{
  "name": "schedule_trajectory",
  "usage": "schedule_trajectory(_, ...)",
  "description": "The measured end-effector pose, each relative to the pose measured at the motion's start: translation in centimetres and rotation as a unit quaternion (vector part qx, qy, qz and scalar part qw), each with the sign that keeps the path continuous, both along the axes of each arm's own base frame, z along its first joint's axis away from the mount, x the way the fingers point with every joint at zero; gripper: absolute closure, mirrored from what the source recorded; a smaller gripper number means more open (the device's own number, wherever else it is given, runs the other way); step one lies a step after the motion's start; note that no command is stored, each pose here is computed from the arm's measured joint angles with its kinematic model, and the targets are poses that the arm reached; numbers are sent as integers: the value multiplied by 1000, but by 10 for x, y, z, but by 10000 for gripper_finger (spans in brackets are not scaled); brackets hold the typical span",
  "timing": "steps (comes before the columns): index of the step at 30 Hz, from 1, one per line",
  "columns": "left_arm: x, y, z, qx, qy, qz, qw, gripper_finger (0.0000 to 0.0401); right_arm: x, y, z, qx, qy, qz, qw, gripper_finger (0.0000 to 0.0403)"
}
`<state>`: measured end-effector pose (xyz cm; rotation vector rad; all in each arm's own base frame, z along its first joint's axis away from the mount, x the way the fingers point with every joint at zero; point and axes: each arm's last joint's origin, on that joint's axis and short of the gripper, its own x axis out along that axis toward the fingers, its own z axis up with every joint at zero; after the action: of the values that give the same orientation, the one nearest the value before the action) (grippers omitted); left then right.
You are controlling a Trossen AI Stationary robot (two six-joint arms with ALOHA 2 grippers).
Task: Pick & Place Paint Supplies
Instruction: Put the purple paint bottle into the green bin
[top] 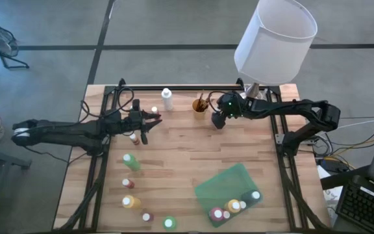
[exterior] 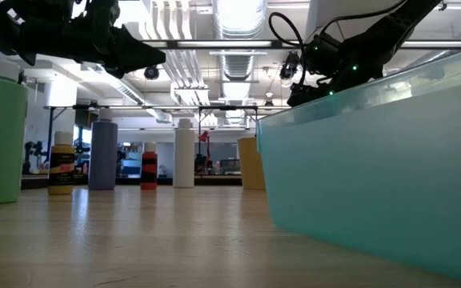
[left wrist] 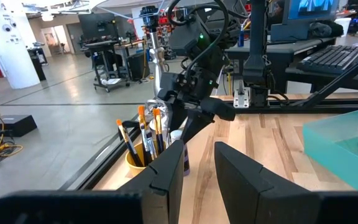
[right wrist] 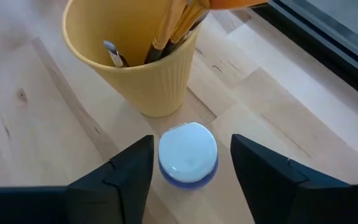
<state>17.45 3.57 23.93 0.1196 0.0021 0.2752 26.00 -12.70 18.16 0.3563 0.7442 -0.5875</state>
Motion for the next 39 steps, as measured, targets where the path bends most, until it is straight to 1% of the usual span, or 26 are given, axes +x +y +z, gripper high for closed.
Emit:
schedule_trajectory(9,0,0,0,0,0,0,1000,304,0,0,0,-2,5,8,1000,292)
schedule_trajectory(20,0,0,0,0,0,0,1000,304,-1,1,1,-7,9,20,1000,292)
schedule_trajectory(24,0,0,0,0,0,0,1000,304,-5,4,8,-6,5,27,1000,291)
schedule_trajectory(28,0,0,0,0,0,0,1000,304,-16,10,24,-13,5,42,999,291)
schedule_trajectory(33,0,0,0,0,0,0,1000,304,-38,24,54,-46,-2,74,996,290)
schedule_trajectory(37,0,0,0,0,0,-1,1000,304,-61,39,80,-70,-27,101,992,290)
schedule_trajectory(39,0,0,0,0,0,-1,1000,304,-73,48,90,-69,-47,133,988,291)
